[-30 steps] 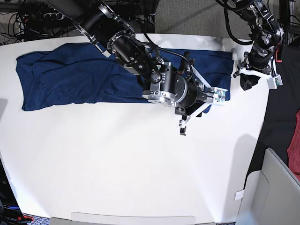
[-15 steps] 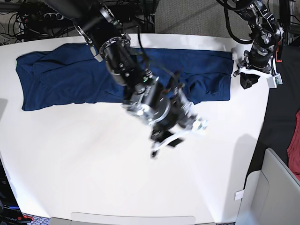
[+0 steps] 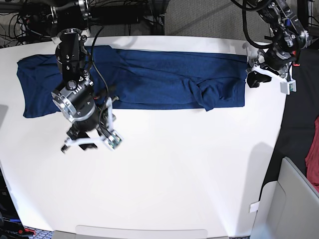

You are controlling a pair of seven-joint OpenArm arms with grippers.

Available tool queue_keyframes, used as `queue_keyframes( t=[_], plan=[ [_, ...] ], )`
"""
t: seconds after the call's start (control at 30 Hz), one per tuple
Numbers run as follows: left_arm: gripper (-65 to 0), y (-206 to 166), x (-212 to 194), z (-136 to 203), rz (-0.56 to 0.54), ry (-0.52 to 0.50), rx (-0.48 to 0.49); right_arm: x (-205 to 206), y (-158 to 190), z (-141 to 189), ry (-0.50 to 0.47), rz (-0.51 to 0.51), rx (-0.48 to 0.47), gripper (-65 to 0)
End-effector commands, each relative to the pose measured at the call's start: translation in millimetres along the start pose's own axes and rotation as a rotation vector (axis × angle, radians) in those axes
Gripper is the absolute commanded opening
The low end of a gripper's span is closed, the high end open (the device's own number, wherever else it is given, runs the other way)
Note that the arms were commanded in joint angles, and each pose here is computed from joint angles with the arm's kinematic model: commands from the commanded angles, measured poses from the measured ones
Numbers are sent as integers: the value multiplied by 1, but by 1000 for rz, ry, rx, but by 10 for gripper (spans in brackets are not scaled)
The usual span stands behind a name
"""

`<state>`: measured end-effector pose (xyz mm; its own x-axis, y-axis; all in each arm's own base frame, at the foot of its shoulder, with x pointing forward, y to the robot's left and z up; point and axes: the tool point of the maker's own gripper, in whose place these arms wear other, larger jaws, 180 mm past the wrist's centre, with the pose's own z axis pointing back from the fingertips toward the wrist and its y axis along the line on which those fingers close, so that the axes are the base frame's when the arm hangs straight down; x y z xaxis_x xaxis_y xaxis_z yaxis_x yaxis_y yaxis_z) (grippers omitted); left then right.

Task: Fold the T-shirt properly
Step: 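Sweep the right gripper across the shirt to flatten the folded strip, then grasp the strip end with the left gripper and pull it outward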

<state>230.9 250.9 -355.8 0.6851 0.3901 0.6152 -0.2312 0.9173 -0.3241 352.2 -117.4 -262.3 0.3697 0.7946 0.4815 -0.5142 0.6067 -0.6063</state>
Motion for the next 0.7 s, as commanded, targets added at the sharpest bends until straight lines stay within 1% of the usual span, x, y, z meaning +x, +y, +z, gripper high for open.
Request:
queue_keyframes(
  t=[0.0,0.07,0.2,0.3,0.43,0.57,0.67],
  plan=[
    [-325,-8,16,1,-15,-41,-29,-7,-10,3,10,-9,-28,-402],
    [-325,-5,18,-2,-4,-41,-27,-21,-6,3,28,-41,-8,-402],
    [-325,4,15,-8,-3,-9,-17,-41,-4,6,22,-141,25,-402],
    [-325,11,15,-15,13,9,-15,-58,-13,9,35,-209,12,-403],
    [-325,21,3,-17,12,87,-9,-80,-32,14,58,-265,-24,-403],
    [-325,12,9,-17,-10,86,-85,-97,-43,19,85,-285,-53,-403],
    [-325,12,0,-20,-14,122,-124,-105,-46,21,102,-302,-65,-403]
  ],
)
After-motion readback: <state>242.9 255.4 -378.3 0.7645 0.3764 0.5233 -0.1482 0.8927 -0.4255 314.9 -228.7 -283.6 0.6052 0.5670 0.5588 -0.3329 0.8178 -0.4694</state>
